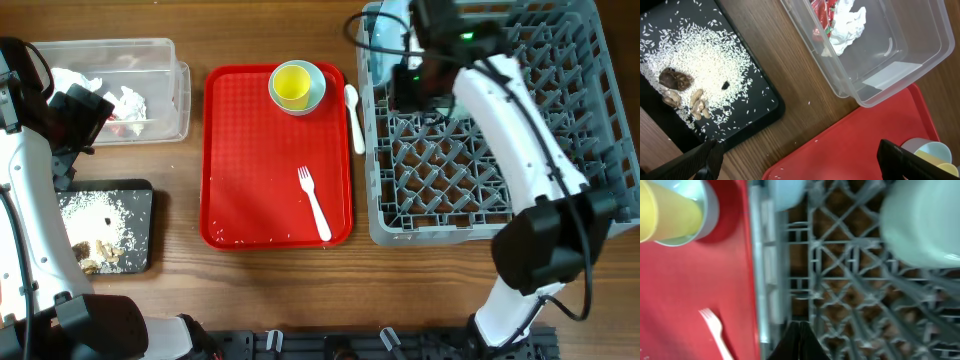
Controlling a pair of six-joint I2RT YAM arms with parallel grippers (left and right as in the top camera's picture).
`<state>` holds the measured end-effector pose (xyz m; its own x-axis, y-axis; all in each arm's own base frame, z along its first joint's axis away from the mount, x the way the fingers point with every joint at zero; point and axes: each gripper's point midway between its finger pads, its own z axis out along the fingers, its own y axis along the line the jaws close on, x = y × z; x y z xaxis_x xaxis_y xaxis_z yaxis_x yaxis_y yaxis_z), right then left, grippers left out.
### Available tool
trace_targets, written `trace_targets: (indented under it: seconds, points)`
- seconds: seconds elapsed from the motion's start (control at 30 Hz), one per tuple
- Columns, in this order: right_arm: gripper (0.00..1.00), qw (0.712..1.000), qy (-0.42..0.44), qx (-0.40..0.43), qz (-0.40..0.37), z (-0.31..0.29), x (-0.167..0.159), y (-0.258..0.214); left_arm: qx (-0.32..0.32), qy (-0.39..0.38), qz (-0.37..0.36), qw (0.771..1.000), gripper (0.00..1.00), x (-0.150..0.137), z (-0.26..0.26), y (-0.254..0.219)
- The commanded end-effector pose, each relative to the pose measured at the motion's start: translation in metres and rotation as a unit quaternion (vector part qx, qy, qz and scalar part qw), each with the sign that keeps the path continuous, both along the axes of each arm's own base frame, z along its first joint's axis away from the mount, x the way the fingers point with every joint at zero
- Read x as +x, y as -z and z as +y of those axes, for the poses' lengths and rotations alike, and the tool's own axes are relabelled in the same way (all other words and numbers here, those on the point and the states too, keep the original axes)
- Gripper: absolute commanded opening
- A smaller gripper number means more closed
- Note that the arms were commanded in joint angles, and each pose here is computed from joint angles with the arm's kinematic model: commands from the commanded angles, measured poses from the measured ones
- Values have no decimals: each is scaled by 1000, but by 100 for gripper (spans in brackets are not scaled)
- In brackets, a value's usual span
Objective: Sort waste into correct bins and load items into the dishwasher rack
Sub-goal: 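Lower the right gripper onto the white fork and grasp it, then carry the fork with the right gripper and drop it into the rack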
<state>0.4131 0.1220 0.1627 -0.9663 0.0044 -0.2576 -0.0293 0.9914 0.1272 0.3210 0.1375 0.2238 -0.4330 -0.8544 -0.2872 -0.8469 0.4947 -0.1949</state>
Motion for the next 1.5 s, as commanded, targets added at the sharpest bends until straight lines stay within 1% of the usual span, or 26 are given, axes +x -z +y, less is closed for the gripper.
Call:
trace_targets:
  seconds: [0.0, 0.1, 0.17, 0.23, 0.33, 0.37, 0.4, 0.43, 0.47, 0.6, 0.7, 0.8, 0.9, 1.0, 1.1, 1.23, 1.37, 1.47]
  points:
    - [5, 999, -39, 12, -3, -1, -1, -7, 6, -6, 2, 1000, 100, -1, 4, 0]
    - [6, 993, -94, 66, -7, 26, -5, -12, 6, -6, 2, 1000, 100, -1, 4, 0]
    - [12, 989, -116, 89, -9, 41, -8, -15, 6, -6, 2, 1000, 100, -1, 4, 0]
    - [15, 987, -128, 96, -15, 57, -9, -17, 6, -6, 2, 1000, 100, -1, 4, 0]
    - [17, 983, -153, 99, -20, 83, -15, -15, 6, -6, 2, 1000, 100, -1, 4, 0]
    - [22, 980, -169, 100, -21, 96, -20, -13, 6, -6, 2, 1000, 100, -1, 4, 0]
    - [28, 978, -184, 101, -21, 109, -27, -10, 6, -6, 2, 1000, 100, -1, 4, 0]
    - [36, 977, -189, 99, -14, 121, -35, -5, 6, -6, 2, 1000, 100, -1, 4, 0]
    - [40, 977, -191, 92, -3, 131, -46, 3, 6, -6, 2, 1000, 100, -1, 4, 0]
    - [46, 972, -227, 46, 41, 158, -95, 53, 6, -6, 2, 1000, 100, -1, 4, 0]
    - [49, 970, -236, 29, 56, 168, -120, 84, 6, -6, 2, 1000, 100, -1, 4, 0]
    - [50, 977, -209, -21, 46, 164, -132, 113, 6, -6, 2, 1000, 100, -1, 4, 0]
    - [50, 978, -199, -55, 13, 162, -126, 118, 6, -6, 2, 1000, 100, -1, 4, 0]
    - [49, 977, -202, -67, -8, 166, -120, 123, 6, -6, 2, 1000, 100, -1, 4, 0]
    - [49, 976, -203, -76, 0, 167, -118, 142, 6, -6, 2, 1000, 100, -1, 4, 0]
    - [48, 973, -205, -92, 43, 161, -128, 172, 6, -6, 2, 1000, 100, -1, 4, 0]
    - [39, 973, -205, -83, 58, 163, -134, 176, 6, -6, 2, 1000, 100, -1, 4, 0]
    - [27, 975, -196, -84, 63, 162, -137, 176, 6, -6, 2, 1000, 100, -1, 4, 0]
